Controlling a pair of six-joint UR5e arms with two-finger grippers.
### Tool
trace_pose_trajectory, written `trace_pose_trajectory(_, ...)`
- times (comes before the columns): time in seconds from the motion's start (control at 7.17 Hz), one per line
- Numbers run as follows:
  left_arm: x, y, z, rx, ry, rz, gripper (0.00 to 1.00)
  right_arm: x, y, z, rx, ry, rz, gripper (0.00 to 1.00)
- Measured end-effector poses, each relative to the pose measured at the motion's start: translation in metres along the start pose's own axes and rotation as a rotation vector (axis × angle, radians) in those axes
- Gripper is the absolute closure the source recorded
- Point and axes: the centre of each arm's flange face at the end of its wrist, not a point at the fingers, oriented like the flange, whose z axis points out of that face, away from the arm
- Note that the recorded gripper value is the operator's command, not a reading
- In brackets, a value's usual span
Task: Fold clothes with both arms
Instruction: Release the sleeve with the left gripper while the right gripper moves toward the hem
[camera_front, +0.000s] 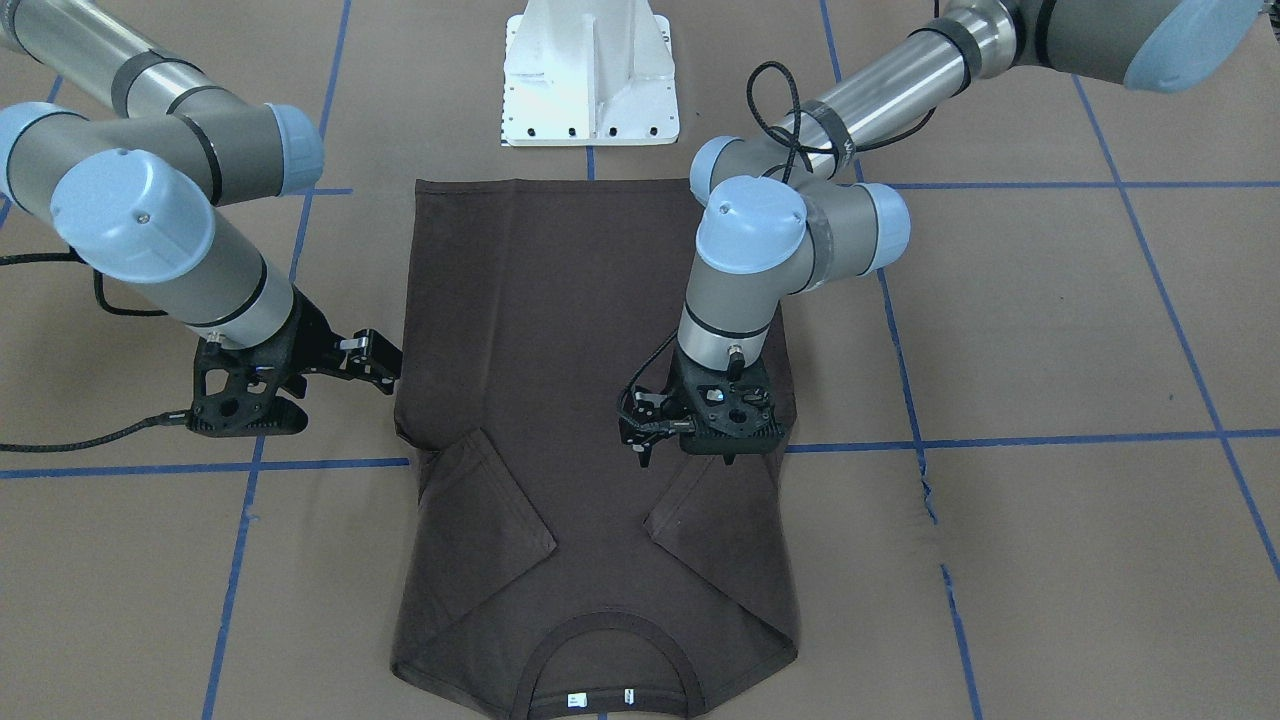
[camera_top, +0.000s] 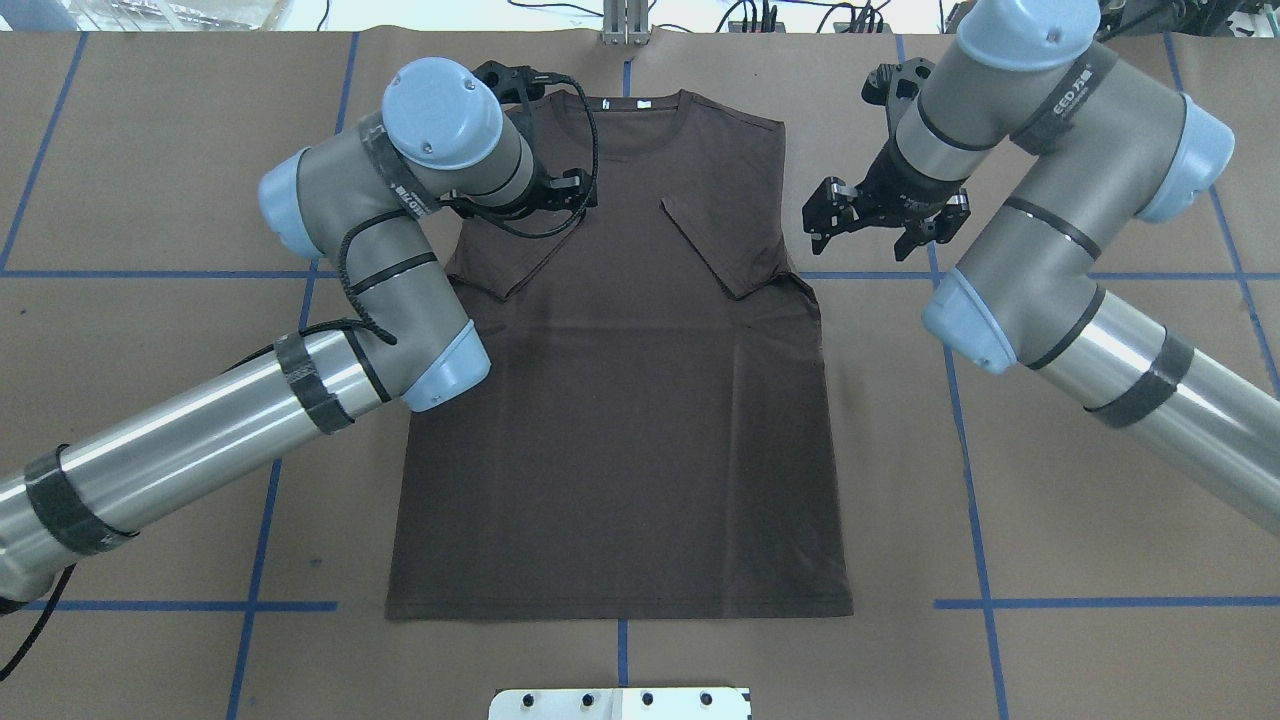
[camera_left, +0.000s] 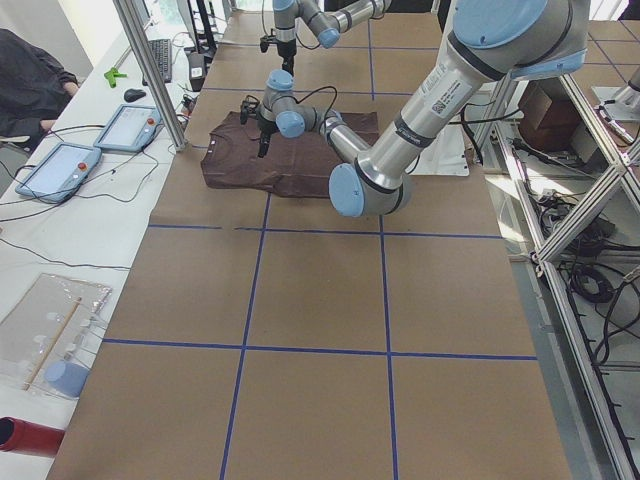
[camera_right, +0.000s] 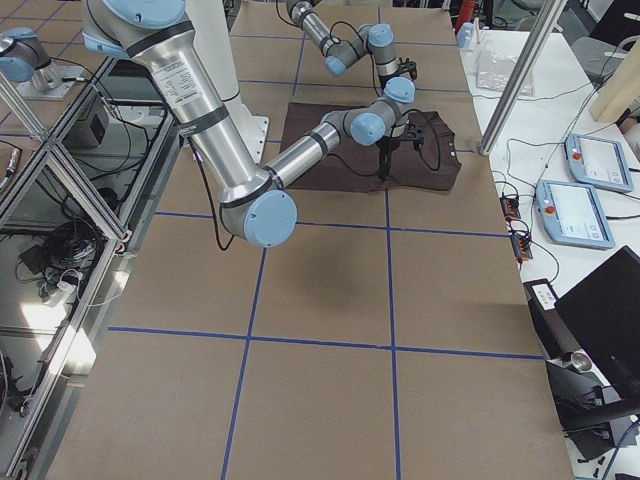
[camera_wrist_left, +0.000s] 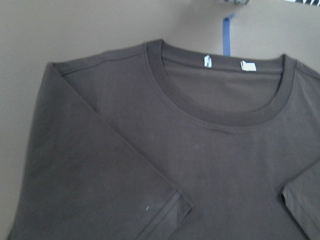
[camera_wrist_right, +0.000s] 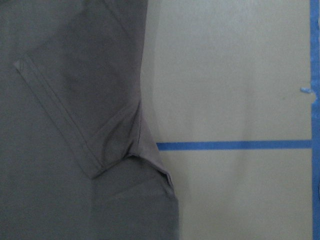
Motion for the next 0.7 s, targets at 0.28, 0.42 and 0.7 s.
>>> trace_pose_trajectory(0.28, -0.040, 0.033, -0.046, -0.028, -0.028, 0.080, 0.00, -0.009, 0.104, 0.020, 0.067, 0.034, 0.065, 0.00)
trace_pose_trajectory(0.42, -0.061, 0.048, -0.064, -0.032, -0.026, 0.098, 0.00, -0.012, 0.160, 0.034, 0.087, 0.034, 0.098, 0.00)
trace_pose_trajectory(0.7, -0.075, 0.069, -0.074, -0.042, -0.024, 0.114, 0.00, -0.023, 0.262, 0.073, 0.122, 0.014, 0.135, 0.00)
